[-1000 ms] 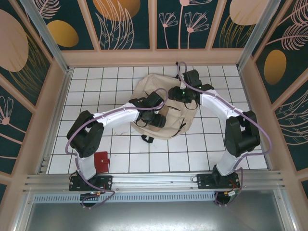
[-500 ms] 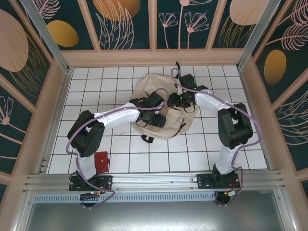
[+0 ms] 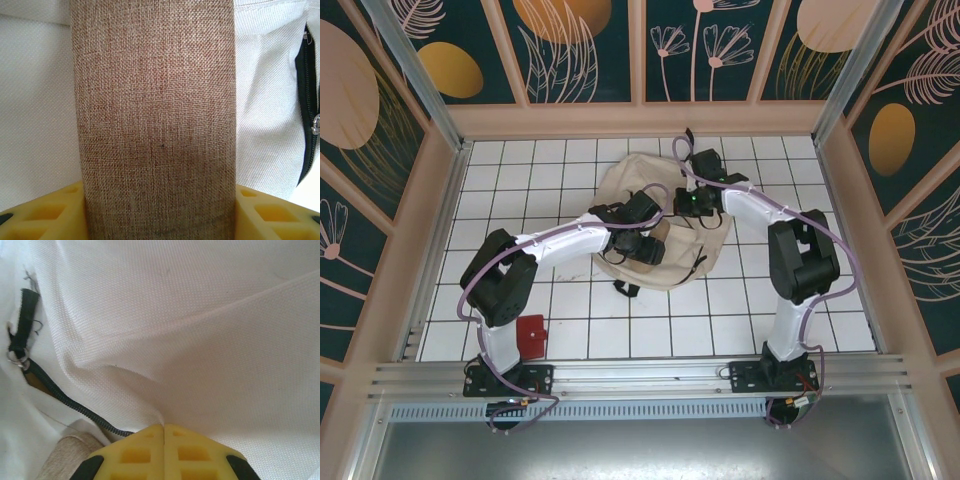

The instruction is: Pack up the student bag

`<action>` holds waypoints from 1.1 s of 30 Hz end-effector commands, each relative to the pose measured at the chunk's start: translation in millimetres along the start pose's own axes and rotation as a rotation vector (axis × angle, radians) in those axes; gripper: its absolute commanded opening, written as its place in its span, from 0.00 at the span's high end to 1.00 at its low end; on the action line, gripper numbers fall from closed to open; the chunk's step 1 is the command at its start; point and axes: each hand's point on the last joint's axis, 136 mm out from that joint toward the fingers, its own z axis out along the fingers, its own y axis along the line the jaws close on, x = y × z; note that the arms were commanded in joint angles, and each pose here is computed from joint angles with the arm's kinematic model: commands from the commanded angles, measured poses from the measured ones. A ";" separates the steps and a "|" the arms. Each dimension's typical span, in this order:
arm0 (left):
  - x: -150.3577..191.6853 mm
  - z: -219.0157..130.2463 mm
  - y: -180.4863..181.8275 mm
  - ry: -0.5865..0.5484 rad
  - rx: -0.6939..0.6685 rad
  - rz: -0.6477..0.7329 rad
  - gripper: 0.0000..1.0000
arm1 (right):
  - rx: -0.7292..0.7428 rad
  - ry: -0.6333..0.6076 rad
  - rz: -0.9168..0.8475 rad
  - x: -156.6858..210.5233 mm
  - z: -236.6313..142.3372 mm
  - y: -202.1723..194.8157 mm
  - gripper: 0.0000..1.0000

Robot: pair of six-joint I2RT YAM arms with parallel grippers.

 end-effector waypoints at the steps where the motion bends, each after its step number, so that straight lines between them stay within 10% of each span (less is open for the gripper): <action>1: 2.8 -7.2 -0.6 0.000 0.004 0.037 0.73 | -0.091 -0.129 -0.011 -32.3 -39.4 28.4 1.00; 24: -50.2 -6.2 10.2 -0.089 -0.012 -0.081 0.74 | -0.303 -0.103 0.006 -8.8 -66.2 60.6 1.00; 33: -119.0 -31.7 19.2 -0.385 0.031 -0.430 0.74 | -0.345 -0.084 0.028 -1.4 -63.6 64.0 1.00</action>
